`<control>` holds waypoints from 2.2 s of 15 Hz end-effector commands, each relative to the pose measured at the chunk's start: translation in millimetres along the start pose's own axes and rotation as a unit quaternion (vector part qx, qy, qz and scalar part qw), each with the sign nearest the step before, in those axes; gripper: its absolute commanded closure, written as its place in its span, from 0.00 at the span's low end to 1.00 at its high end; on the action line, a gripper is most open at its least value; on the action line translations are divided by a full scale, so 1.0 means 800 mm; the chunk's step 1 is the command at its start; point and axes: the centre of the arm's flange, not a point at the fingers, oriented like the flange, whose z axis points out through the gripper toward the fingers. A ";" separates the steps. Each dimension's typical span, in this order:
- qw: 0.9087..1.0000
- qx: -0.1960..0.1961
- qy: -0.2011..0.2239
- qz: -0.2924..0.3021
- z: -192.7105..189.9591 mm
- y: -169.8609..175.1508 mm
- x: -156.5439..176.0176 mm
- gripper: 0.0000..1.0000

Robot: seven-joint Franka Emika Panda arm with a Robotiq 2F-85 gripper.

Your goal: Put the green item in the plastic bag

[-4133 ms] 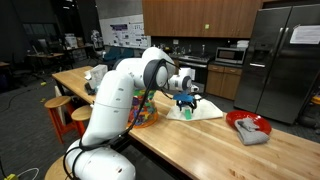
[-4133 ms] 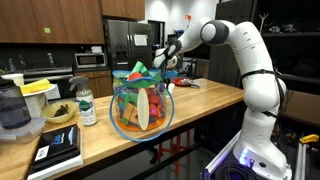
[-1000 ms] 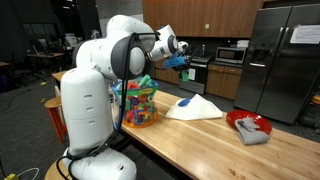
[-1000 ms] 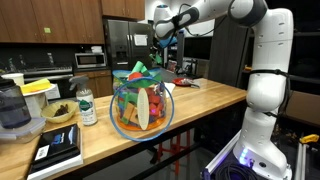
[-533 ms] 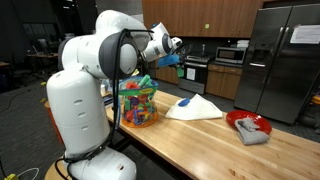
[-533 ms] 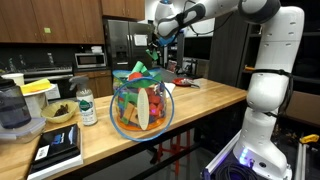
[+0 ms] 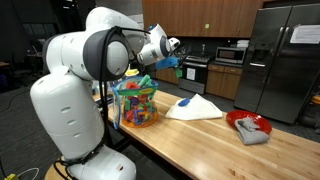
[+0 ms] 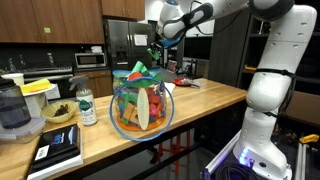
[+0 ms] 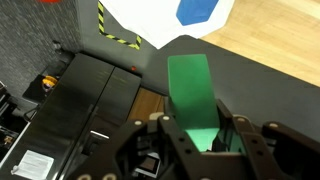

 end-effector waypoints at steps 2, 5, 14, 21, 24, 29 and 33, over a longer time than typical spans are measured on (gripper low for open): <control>1.000 -0.011 0.021 -0.005 -0.036 -0.015 -0.030 0.84; 0.999 -0.016 0.030 -0.004 -0.059 -0.051 -0.036 0.84; 0.998 -0.010 0.064 -0.020 -0.129 -0.186 -0.073 0.84; 0.996 -0.004 0.063 -0.069 -0.145 -0.250 -0.118 0.84; 0.996 -0.003 0.044 -0.081 -0.132 -0.259 -0.140 0.84; 0.996 -0.012 0.011 -0.086 -0.104 -0.257 -0.168 0.84; 0.996 -0.022 0.002 -0.082 -0.097 -0.251 -0.177 0.84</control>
